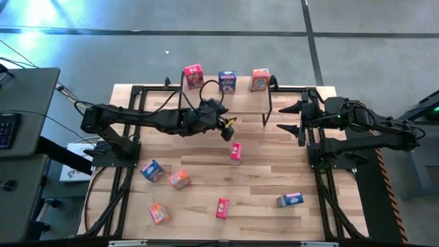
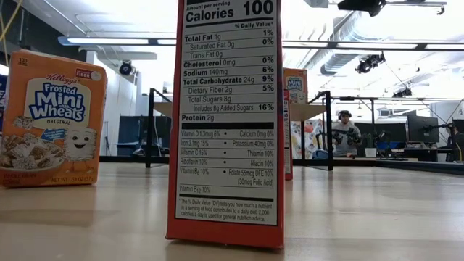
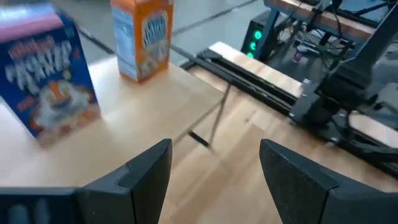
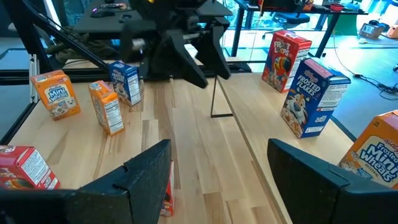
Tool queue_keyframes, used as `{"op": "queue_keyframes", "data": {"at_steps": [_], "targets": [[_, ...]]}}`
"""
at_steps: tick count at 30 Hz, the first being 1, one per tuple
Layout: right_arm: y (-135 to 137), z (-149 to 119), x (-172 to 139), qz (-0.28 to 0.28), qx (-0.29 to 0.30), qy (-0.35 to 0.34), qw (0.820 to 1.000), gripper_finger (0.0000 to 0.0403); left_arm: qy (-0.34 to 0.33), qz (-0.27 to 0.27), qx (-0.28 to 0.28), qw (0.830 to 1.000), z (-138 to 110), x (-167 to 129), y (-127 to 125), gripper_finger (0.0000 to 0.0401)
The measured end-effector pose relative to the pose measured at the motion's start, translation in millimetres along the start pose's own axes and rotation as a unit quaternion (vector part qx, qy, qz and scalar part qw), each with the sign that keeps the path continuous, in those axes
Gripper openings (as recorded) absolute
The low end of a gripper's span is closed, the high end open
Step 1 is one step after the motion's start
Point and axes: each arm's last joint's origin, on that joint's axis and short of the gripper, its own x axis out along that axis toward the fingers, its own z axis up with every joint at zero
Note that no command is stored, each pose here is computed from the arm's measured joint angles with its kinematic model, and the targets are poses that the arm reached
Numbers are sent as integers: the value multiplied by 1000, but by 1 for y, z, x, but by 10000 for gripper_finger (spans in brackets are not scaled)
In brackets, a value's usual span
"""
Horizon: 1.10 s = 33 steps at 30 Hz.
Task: Stack cereal on shelf
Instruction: Put the top red cereal box on the shelf aligned with the other red cereal box
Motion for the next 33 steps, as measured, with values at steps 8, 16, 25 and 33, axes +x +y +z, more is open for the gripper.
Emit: {"op": "queue_keyframes", "data": {"at_steps": [8,16,25,33], "targets": [[0,0,0,0,0,2,1000,259,53,-28,-78,995,-5,-2,-12,235],[0,0,0,0,0,2,1000,259,106,-37,-106,988,-14,7,-30,235],[0,0,0,0,0,2,1000,259,150,-27,-124,980,-26,15,-47,235],[0,0,0,0,0,2,1000,259,186,-23,-153,970,-46,30,-54,235]]}}
